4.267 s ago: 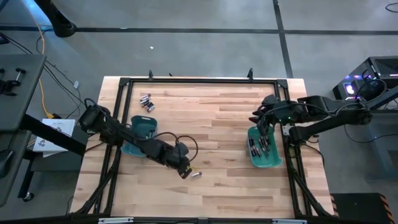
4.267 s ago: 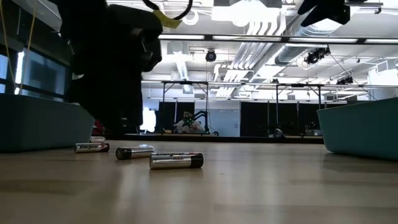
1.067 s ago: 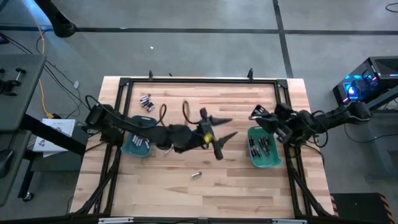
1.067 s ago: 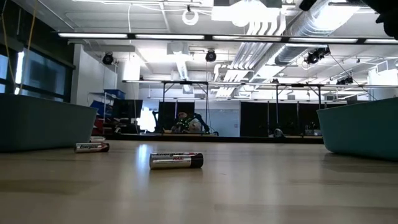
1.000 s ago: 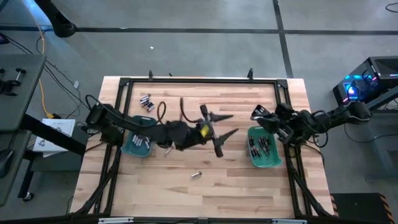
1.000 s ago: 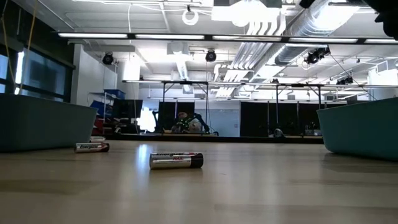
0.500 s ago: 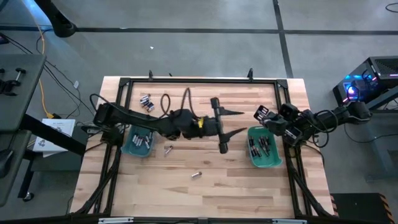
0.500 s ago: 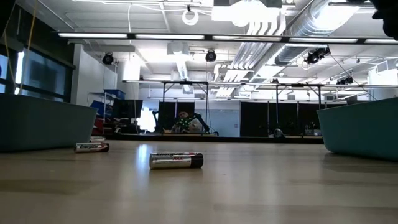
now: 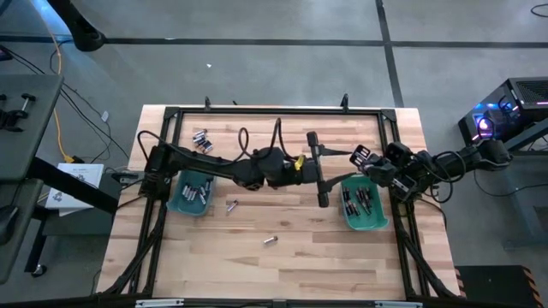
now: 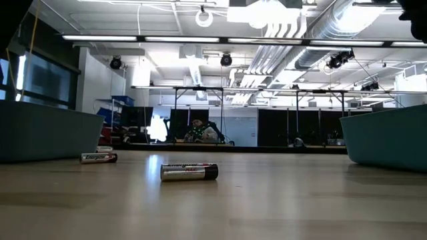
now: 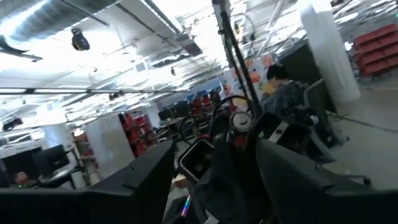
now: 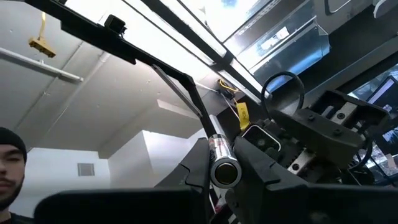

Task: Sort batteries
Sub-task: Put the silver battery into the blue bin

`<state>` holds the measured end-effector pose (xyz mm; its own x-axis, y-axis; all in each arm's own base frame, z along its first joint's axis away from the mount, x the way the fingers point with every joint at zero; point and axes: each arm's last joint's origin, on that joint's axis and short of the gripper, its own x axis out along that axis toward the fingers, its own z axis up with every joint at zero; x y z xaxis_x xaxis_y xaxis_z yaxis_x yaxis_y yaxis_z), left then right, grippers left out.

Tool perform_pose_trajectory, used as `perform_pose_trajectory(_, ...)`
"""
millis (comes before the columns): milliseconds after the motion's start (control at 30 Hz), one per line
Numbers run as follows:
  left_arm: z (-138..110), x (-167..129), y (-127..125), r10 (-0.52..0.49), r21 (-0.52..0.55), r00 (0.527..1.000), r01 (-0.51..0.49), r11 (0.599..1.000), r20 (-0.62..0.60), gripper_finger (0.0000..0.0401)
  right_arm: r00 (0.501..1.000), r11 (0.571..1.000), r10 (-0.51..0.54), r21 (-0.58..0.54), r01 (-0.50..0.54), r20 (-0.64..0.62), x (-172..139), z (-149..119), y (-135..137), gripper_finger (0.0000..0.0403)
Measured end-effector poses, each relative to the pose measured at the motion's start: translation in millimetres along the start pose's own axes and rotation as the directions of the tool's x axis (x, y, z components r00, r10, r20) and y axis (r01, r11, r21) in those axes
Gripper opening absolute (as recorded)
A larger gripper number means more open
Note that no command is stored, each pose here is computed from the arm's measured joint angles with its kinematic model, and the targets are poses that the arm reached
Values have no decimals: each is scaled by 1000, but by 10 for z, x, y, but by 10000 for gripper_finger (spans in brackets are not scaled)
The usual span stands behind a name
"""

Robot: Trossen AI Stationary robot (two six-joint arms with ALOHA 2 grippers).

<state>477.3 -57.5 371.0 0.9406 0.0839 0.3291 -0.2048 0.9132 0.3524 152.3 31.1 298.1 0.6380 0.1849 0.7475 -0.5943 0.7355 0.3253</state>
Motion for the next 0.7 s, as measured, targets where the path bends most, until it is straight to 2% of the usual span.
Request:
perform_pose_trajectory(300, -148, 33, -81, -29, 2, 1000, 29, 1000, 0, 205, 1000, 1000, 0, -5, 0, -5, 1, -4, -2, 31)
perform_pose_trajectory(533, -80, 39, -118, -18, -14, 998, 19, 1000, 56, 204, 999, 1000, -7, -3, 7, -31, 0, -26, -13, 31)
perform_pose_trajectory(700, -85, 129, -156, -69, -12, 996, 70, 997, 49, 204, 999, 1000, -17, 1, 17, -47, 0, -41, -23, 31)
